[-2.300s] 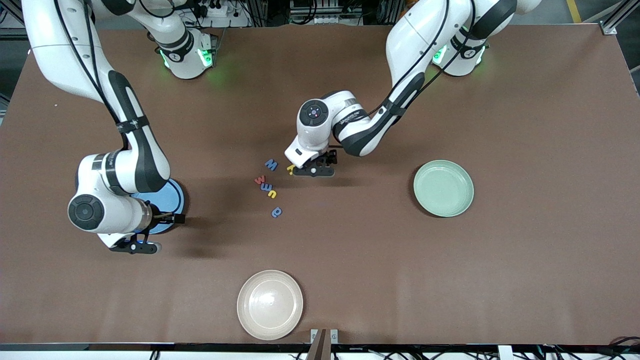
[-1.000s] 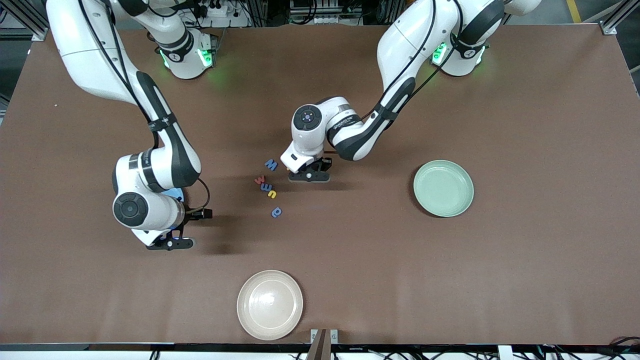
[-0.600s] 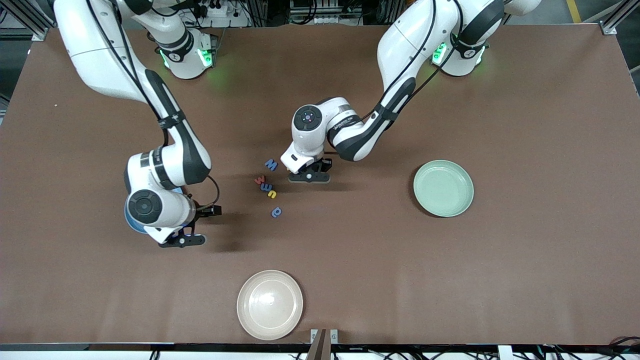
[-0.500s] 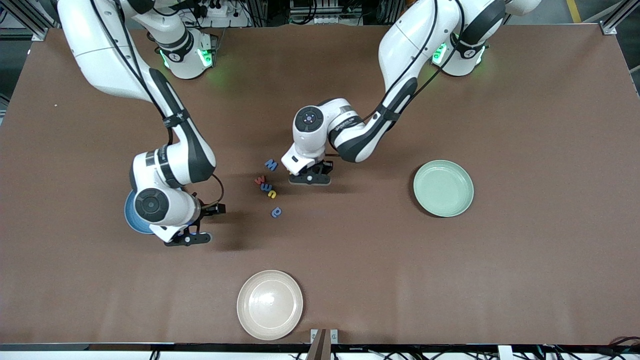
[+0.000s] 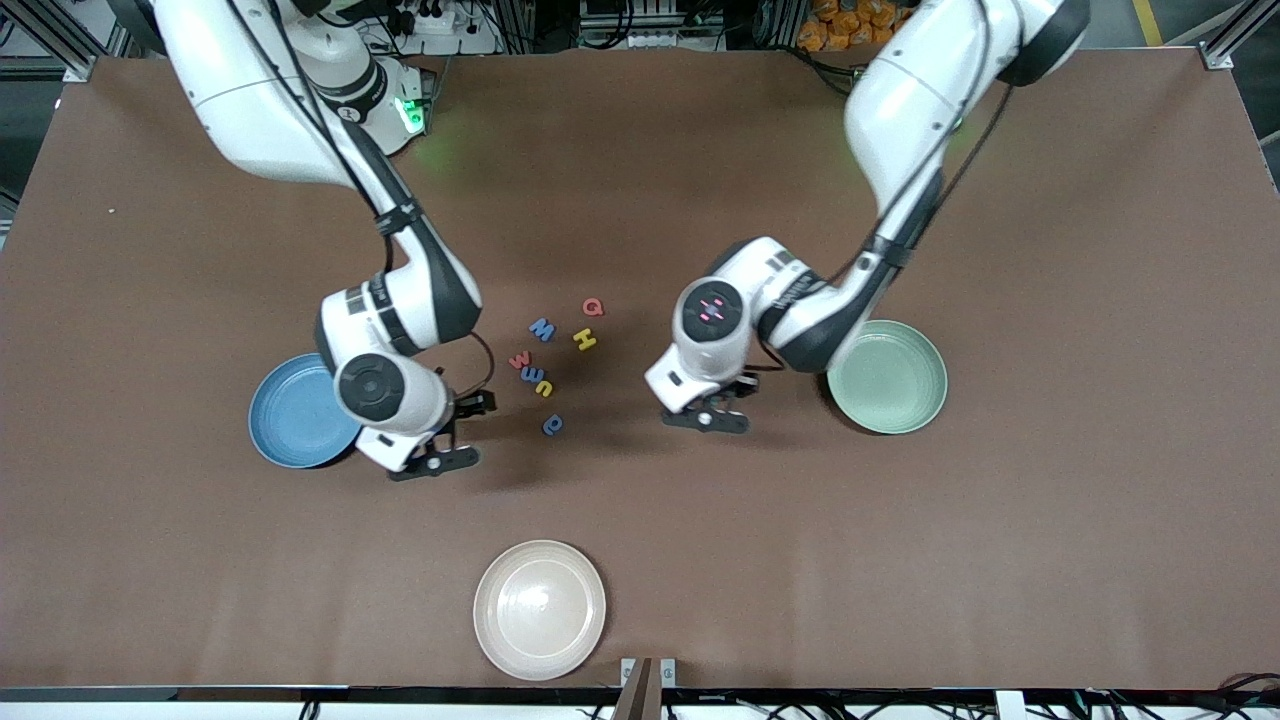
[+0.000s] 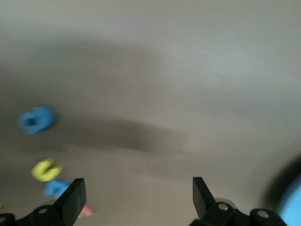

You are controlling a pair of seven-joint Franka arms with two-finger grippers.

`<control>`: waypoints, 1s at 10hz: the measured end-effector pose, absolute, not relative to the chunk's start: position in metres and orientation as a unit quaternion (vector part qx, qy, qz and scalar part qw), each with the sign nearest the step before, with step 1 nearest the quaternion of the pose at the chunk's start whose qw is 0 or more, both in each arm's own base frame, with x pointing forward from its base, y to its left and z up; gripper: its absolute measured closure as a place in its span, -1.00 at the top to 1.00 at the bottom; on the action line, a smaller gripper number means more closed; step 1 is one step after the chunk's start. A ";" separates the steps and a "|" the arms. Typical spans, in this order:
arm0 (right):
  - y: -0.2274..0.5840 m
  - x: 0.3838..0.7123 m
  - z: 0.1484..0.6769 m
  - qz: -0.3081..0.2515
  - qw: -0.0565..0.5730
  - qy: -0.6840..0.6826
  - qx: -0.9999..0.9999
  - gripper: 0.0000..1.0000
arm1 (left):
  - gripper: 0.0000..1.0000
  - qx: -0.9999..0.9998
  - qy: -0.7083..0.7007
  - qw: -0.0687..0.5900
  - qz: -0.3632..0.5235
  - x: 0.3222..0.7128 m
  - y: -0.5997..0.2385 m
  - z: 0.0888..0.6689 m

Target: Sort upper and lower case letters into plates

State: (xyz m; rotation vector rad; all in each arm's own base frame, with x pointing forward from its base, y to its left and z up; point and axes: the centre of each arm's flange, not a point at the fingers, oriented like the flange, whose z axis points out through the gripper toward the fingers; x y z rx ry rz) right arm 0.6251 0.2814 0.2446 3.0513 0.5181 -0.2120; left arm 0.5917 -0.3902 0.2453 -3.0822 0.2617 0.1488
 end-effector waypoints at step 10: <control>0.340 0.574 0.181 -0.009 0.002 0.438 0.899 1.00 | 0.37 -0.991 0.107 -0.026 0.070 0.556 -0.142 0.219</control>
